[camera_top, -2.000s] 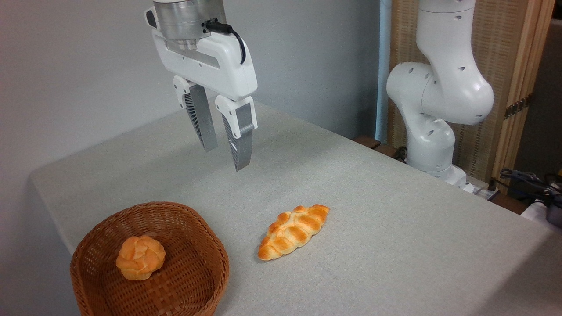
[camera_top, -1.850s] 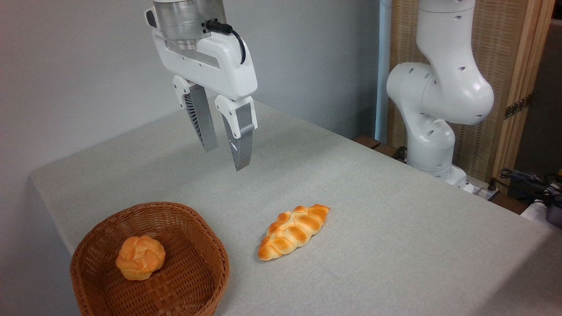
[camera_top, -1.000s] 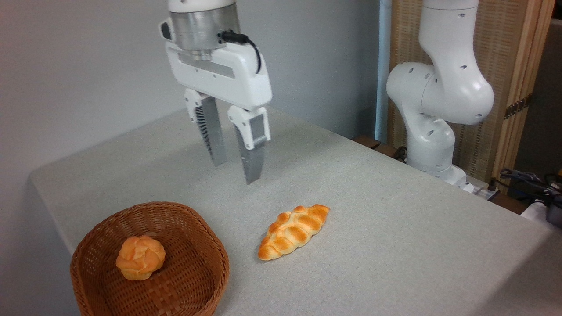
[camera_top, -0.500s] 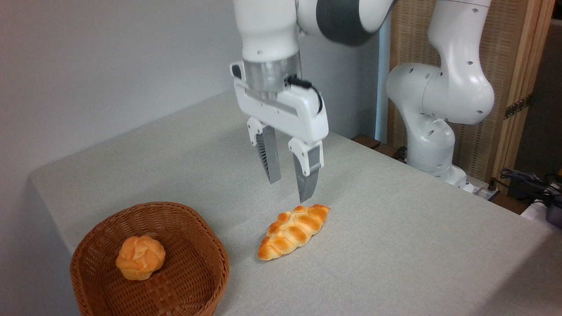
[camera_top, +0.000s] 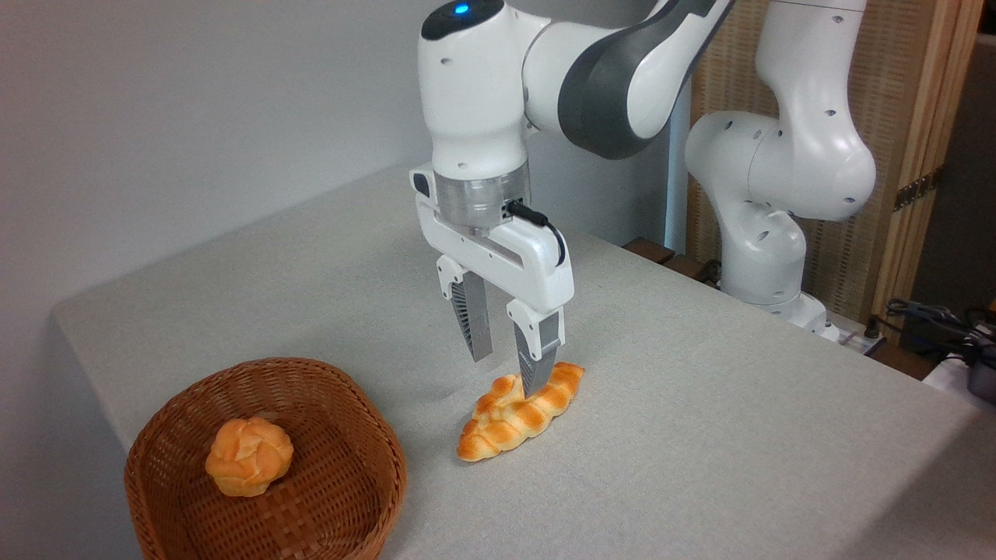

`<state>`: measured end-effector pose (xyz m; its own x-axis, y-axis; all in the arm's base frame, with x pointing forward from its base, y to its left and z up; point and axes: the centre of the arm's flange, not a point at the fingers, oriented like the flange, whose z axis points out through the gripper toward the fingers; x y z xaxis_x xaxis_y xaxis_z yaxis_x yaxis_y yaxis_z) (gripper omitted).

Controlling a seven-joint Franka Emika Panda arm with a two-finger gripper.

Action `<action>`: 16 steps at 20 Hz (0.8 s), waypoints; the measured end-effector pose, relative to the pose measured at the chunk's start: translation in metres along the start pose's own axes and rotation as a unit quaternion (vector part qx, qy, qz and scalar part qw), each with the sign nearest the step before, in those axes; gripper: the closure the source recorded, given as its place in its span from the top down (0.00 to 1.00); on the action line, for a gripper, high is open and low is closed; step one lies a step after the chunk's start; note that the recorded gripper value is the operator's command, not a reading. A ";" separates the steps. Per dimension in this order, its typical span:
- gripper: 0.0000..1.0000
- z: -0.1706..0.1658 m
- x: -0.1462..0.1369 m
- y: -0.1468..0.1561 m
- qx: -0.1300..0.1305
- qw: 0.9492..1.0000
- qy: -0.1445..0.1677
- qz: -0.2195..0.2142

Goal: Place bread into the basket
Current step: 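Move the open gripper over the braided roll and lower it, then close the gripper on the middle of the braided roll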

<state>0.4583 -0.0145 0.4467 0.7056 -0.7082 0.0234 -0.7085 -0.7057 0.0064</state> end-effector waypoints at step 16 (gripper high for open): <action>1.00 0.027 0.001 -0.001 0.008 0.999 -0.030 0.020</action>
<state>0.4601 -0.0155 0.4196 0.6759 -0.7361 -0.0374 -0.7368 -0.6761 -0.0088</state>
